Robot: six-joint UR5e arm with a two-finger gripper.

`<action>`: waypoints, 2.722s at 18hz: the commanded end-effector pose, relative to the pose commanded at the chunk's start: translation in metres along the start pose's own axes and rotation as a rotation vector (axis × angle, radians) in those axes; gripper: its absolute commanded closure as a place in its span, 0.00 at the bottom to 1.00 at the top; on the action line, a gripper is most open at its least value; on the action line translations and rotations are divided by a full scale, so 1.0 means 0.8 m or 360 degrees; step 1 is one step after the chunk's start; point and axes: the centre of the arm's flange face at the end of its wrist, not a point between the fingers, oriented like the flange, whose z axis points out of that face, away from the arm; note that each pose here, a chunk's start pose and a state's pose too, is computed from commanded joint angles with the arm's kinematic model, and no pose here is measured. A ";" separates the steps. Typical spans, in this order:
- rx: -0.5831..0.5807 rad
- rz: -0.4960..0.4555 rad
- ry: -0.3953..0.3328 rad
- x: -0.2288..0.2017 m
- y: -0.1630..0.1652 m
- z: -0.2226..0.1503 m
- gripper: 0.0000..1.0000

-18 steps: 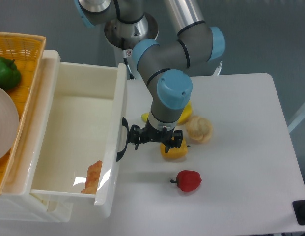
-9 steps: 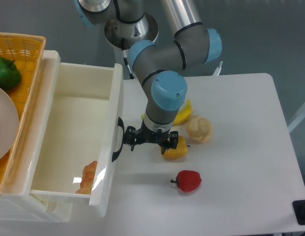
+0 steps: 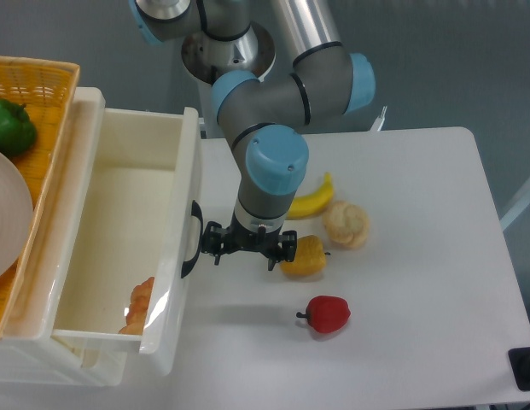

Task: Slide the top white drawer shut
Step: 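Push the drawer front with the gripper, sliding the drawer into the cabinet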

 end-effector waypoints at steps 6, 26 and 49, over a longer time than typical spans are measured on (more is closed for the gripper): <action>0.0002 0.0001 0.0003 0.022 -0.004 0.001 0.00; 0.0000 0.0010 0.0004 0.088 -0.014 0.006 0.00; -0.0009 0.0016 0.0021 0.116 -0.016 0.013 0.00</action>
